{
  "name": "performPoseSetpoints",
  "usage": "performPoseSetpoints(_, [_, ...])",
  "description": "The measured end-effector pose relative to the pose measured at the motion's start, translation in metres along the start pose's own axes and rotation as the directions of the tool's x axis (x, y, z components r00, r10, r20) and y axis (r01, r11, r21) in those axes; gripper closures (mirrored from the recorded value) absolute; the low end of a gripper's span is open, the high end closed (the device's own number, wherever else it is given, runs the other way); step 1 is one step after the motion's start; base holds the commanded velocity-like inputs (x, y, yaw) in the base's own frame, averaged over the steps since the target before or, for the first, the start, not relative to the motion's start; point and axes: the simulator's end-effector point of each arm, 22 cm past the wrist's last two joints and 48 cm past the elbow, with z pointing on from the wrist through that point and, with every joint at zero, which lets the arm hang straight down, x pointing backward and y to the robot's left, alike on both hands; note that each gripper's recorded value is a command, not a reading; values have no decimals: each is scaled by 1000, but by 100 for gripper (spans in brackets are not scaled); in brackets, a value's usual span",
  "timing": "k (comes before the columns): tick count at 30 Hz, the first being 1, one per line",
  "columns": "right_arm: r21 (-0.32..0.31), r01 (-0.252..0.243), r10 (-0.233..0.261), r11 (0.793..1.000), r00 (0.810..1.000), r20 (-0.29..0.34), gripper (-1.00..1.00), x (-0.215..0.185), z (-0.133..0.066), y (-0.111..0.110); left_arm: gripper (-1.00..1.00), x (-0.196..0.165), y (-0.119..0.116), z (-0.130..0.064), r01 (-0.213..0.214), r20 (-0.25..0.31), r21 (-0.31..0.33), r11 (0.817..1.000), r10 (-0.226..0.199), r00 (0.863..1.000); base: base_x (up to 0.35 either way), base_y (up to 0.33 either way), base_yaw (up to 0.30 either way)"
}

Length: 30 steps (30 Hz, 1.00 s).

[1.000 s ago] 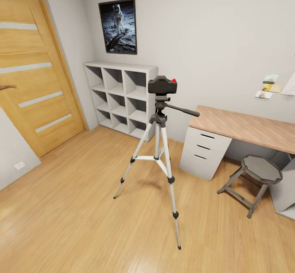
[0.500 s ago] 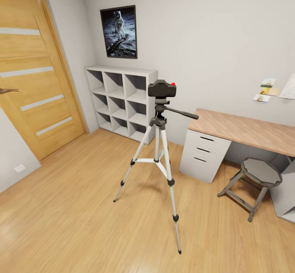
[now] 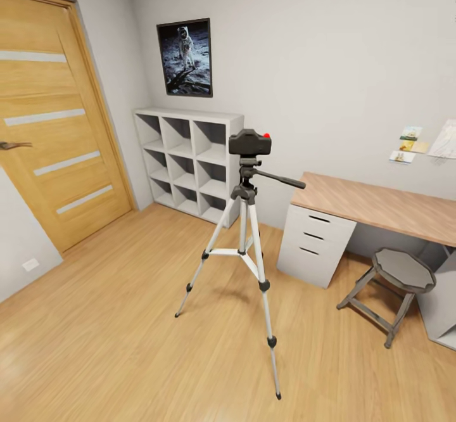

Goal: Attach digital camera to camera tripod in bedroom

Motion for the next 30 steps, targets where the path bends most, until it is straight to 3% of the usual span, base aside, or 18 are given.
performPoseSetpoints(30, [-4,-1,2,1000,999,49,-100,-19,-3,1,-100,-19,-4,-5,8,47,12,1000,-9,999,0,0,0])
